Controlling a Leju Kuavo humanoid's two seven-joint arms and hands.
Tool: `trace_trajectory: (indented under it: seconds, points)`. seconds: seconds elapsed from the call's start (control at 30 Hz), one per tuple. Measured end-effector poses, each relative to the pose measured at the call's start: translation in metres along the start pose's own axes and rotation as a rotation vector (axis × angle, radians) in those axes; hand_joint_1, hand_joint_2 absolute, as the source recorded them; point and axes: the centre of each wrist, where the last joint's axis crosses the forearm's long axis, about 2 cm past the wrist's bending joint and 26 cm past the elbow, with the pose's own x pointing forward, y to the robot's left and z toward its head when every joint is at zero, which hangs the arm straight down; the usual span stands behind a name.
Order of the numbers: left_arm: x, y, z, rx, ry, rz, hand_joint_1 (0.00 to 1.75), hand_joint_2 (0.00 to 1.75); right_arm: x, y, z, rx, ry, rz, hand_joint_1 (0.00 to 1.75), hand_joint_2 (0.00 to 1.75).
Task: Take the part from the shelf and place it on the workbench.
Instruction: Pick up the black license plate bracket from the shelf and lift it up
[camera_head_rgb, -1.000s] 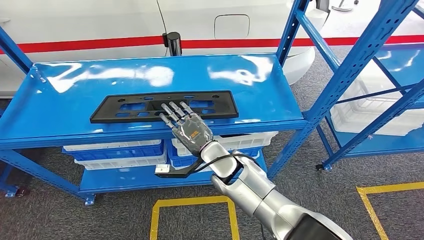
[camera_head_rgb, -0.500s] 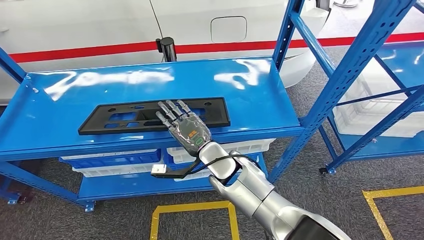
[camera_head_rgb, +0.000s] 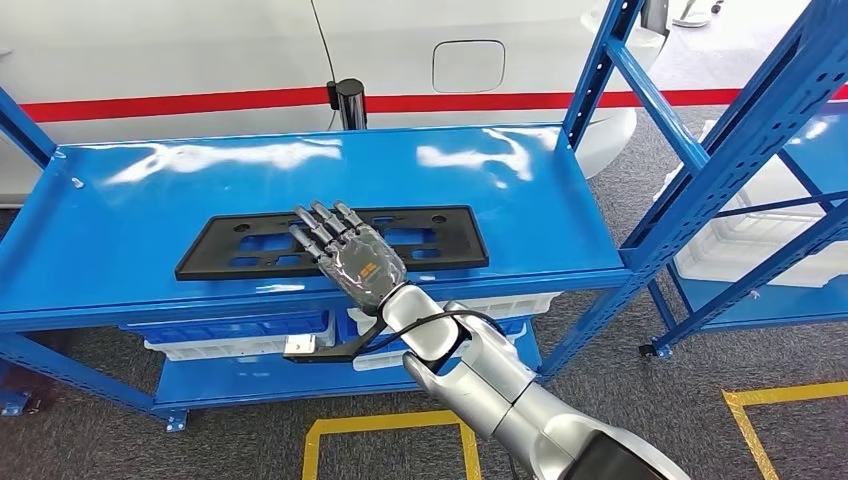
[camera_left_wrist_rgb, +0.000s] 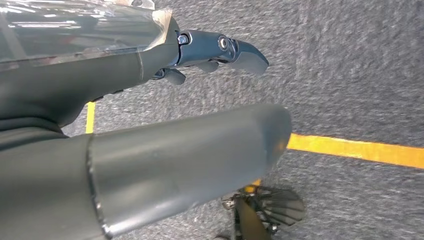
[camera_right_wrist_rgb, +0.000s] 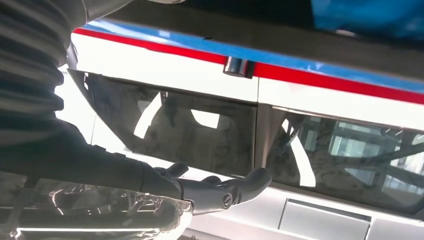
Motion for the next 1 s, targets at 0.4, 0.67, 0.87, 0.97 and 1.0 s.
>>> trace_trajectory:
  seconds: [0.4, 0.67, 0.87, 0.97, 1.0]
  points:
    - [0.001, -0.001, 0.0, -0.012, 0.0, -0.027, 0.0, 0.0, 0.006, 0.009, 0.006, 0.037, -0.003, -0.007, 0.0, 1.75]
    - [0.003, -0.001, -0.001, -0.015, 0.007, -0.049, 0.0, 0.0, 0.019, 0.02, 0.004, 0.085, -0.012, -0.043, 0.0, 1.75]
    - [0.007, -0.003, -0.001, -0.017, 0.0, -0.05, 0.0, 0.0, 0.023, 0.022, -0.004, 0.094, -0.012, -0.059, 0.0, 1.75]
    - [0.007, -0.003, -0.001, -0.02, 0.001, -0.058, 0.0, 0.0, 0.024, 0.022, -0.006, 0.096, -0.01, -0.059, 0.0, 1.75]
    - [0.007, -0.002, -0.001, -0.02, 0.0, -0.06, 0.0, 0.0, 0.024, 0.023, -0.006, 0.099, -0.009, -0.058, 0.0, 1.75]
